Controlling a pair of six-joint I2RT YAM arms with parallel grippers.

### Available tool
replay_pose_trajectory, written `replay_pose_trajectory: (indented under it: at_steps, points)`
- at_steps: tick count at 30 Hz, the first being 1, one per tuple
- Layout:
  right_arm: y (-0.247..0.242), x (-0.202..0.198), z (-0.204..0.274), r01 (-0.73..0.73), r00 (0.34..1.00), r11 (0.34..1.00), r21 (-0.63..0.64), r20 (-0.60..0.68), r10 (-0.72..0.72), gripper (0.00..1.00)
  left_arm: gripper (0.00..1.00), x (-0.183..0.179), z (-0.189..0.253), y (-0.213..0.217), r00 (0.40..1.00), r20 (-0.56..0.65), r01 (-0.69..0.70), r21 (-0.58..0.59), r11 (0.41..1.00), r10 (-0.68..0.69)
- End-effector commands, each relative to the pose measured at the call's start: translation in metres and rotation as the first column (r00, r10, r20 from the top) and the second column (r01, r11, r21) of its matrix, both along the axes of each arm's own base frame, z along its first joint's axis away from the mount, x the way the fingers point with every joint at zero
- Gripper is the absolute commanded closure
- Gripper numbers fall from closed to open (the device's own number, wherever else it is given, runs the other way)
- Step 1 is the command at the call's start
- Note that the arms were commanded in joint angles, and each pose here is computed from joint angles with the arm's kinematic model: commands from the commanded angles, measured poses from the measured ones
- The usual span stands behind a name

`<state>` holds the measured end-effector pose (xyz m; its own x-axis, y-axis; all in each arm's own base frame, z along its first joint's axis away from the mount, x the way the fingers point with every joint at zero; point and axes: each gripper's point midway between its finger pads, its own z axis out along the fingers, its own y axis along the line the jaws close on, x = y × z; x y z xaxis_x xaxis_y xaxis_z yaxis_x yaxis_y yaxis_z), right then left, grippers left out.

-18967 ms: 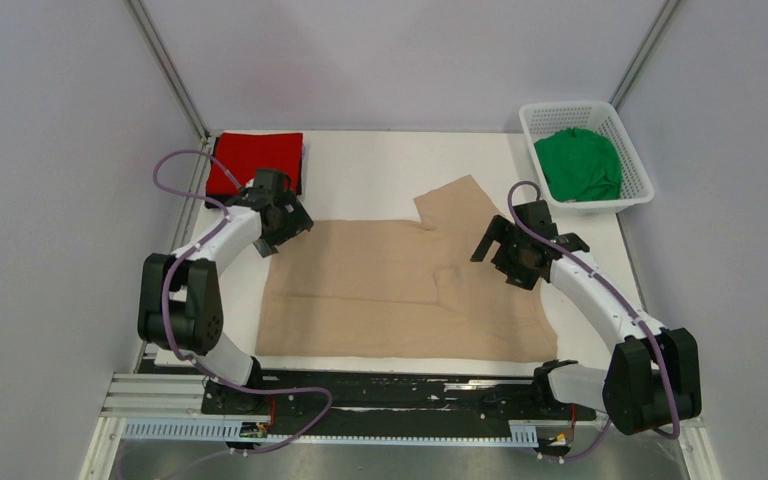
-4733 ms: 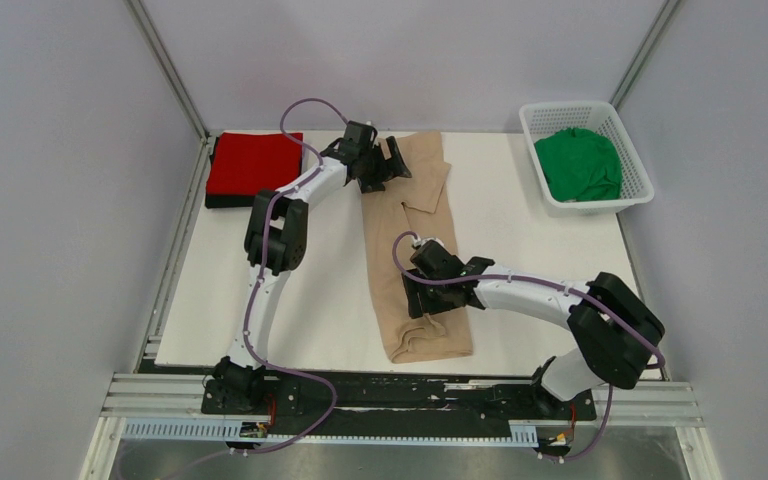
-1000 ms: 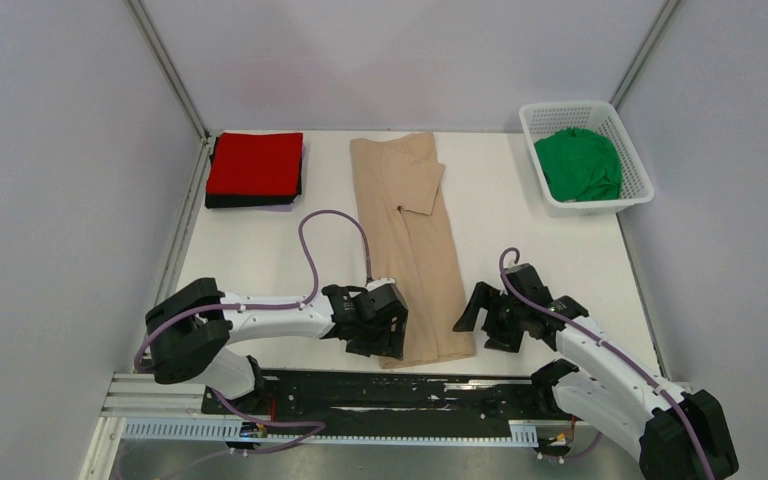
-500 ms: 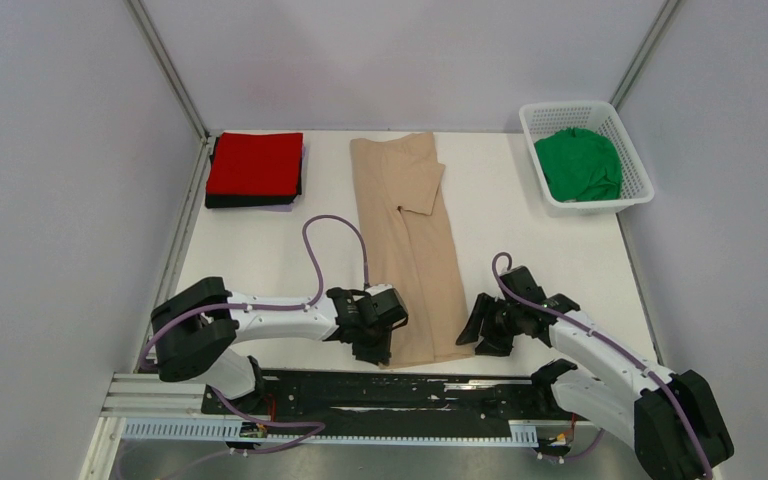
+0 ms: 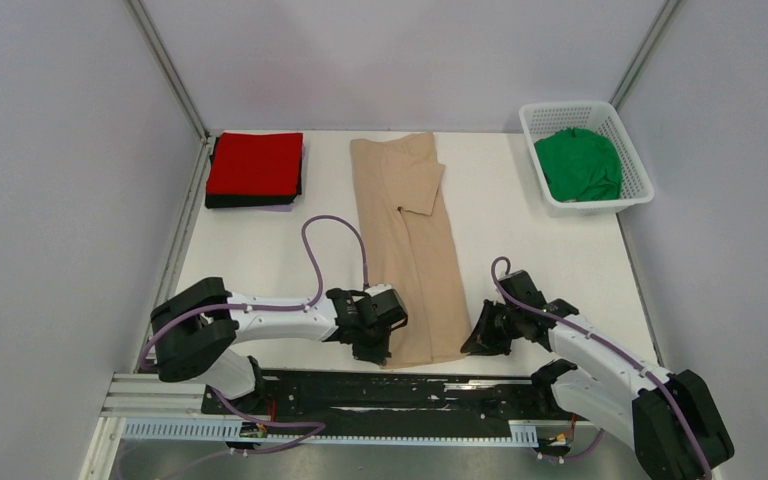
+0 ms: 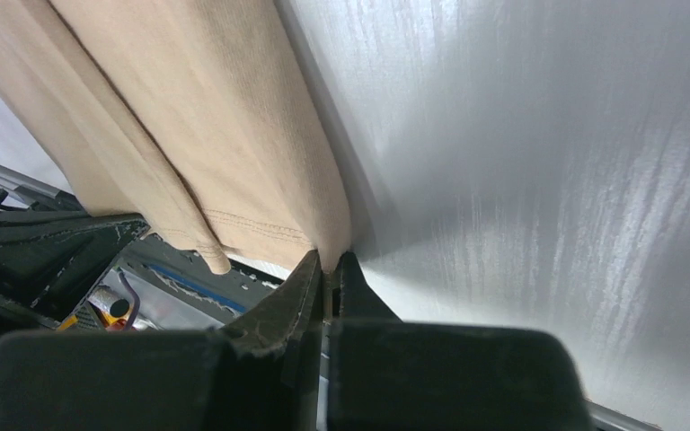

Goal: Fold and stack the t-shirts
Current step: Grab the bottom of the folded rectangular tshirt with both arms, then fold the folded rectangular tshirt in 1/3 of the way

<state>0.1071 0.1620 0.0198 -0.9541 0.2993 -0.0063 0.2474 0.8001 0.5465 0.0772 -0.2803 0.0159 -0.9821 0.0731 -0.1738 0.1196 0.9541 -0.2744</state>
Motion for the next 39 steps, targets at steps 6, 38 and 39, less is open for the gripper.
replay_pose_trajectory:
  at_steps: [6,38,39]
  points:
    - [0.025,-0.012,0.033,-0.115,0.989,0.973,0.199,0.116,0.093,1.0,1.0,-0.016,-0.003,0.045,0.999,0.032,-0.031,0.079,0.996,0.029]
    - [0.052,0.215,0.126,0.083,0.857,0.997,0.004,0.511,-0.073,1.0,1.0,0.223,0.103,0.038,0.876,0.422,-0.189,-0.148,0.971,0.235]
    - [0.052,0.225,0.126,0.088,0.855,0.996,-0.001,0.512,-0.075,1.0,1.0,0.228,0.106,0.037,0.875,0.424,-0.185,-0.154,0.971,0.234]
